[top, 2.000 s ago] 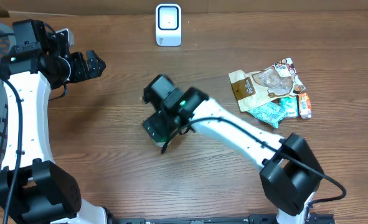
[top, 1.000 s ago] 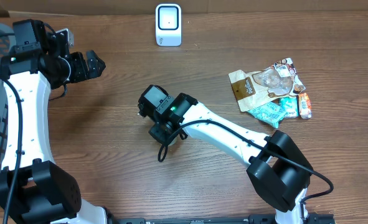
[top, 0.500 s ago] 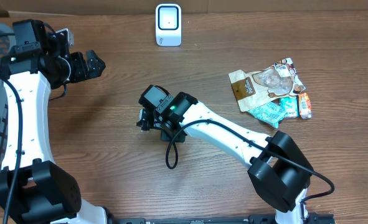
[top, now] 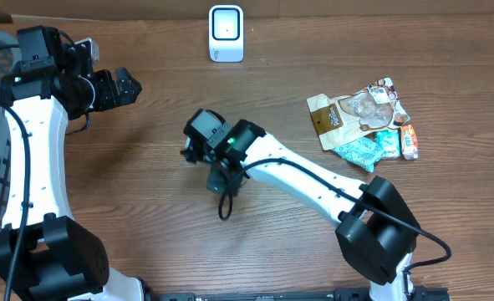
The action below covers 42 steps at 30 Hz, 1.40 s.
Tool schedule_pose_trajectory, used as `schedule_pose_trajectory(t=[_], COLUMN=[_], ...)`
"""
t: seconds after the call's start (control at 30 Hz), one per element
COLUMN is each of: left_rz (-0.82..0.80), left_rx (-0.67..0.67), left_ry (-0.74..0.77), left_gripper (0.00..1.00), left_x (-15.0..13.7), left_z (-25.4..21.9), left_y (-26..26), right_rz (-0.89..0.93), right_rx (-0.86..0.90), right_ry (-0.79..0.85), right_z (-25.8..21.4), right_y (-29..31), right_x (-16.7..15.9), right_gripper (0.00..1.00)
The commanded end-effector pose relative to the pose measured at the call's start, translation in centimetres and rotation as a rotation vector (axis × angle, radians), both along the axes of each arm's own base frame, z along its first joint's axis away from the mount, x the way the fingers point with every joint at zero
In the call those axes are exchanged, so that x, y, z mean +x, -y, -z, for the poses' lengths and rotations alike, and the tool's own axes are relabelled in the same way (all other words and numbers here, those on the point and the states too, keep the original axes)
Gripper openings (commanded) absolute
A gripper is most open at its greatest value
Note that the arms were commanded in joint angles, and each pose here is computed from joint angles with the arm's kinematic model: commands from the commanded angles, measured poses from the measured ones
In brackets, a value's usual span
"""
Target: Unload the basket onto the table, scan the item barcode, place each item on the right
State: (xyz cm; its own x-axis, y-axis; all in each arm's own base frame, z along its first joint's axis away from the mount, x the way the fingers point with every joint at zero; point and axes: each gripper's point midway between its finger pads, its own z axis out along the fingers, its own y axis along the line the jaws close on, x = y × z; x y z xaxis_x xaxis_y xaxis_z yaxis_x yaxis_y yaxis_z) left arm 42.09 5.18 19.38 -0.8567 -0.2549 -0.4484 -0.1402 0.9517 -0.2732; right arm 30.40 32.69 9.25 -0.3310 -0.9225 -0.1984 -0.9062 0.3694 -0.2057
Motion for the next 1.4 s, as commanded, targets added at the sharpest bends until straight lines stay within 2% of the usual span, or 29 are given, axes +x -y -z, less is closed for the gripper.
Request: schedule_pose_trajectory(t=[0.0, 0.1, 0.3, 0.33, 0.4, 0.57, 0.87, 0.97, 1.07, 1.2, 1.37], left_rz=[0.019, 0.019, 0.019, 0.019, 0.019, 0.019, 0.019, 0.019, 0.019, 0.019, 0.019], left_rx=[0.025, 0.025, 0.025, 0.025, 0.025, 0.025, 0.025, 0.026, 0.025, 0.025, 0.025], left_ry=[0.034, 0.034, 0.034, 0.034, 0.034, 0.034, 0.034, 0.034, 0.034, 0.034, 0.034], left_gripper=[1.0, 1.0, 1.0, 1.0, 1.0, 1.0, 1.0, 1.0, 1.0, 1.0, 1.0], left_x=[0.4, 0.4, 0.4, 0.4, 0.4, 0.4, 0.4, 0.4, 0.4, 0.4, 0.4], left_z=[-1.1, -1.1, -1.1, -1.1, -1.1, -1.1, -1.1, -1.1, -1.1, -1.1, -1.1], left_y=[-0.1, -0.1, -0.1, -0.1, -0.1, -0.1, -0.1, -0.1, -0.1, -0.1, -0.1], right_rz=[0.255, 0.409, 1.091, 1.16, 1.26, 1.251, 1.315, 1.254, 1.157, 1.088, 1.088], right_rx=[0.156, 0.237, 0.326, 0.324, 0.327, 0.36, 0.375, 0.347, 0.313, 0.291, 0.288], right_ry=[0.033, -0.039, -0.166, -0.182, -0.206, -0.32, -0.335, -0.329, -0.318, -0.311, -0.311], right_z=[-4.9, -6.1, -4.2, -3.5, -2.2, 0.5, 2.7, 2.8, 2.9, 2.9, 2.9], right_y=[-0.4, -0.3, 4.1, 4.6, 5.0, 2.9, 1.9, 2.2, 2.4, 2.7, 2.7], right_x=[1.9, 2.0, 3.5, 3.5, 3.2, 1.7, 0.8, 0.5, 0.2, 0.2, 0.1], right_gripper=[1.0, 1.0, 0.99, 0.96, 0.96, 1.0, 1.0, 1.0, 0.93, 0.78, 0.7])
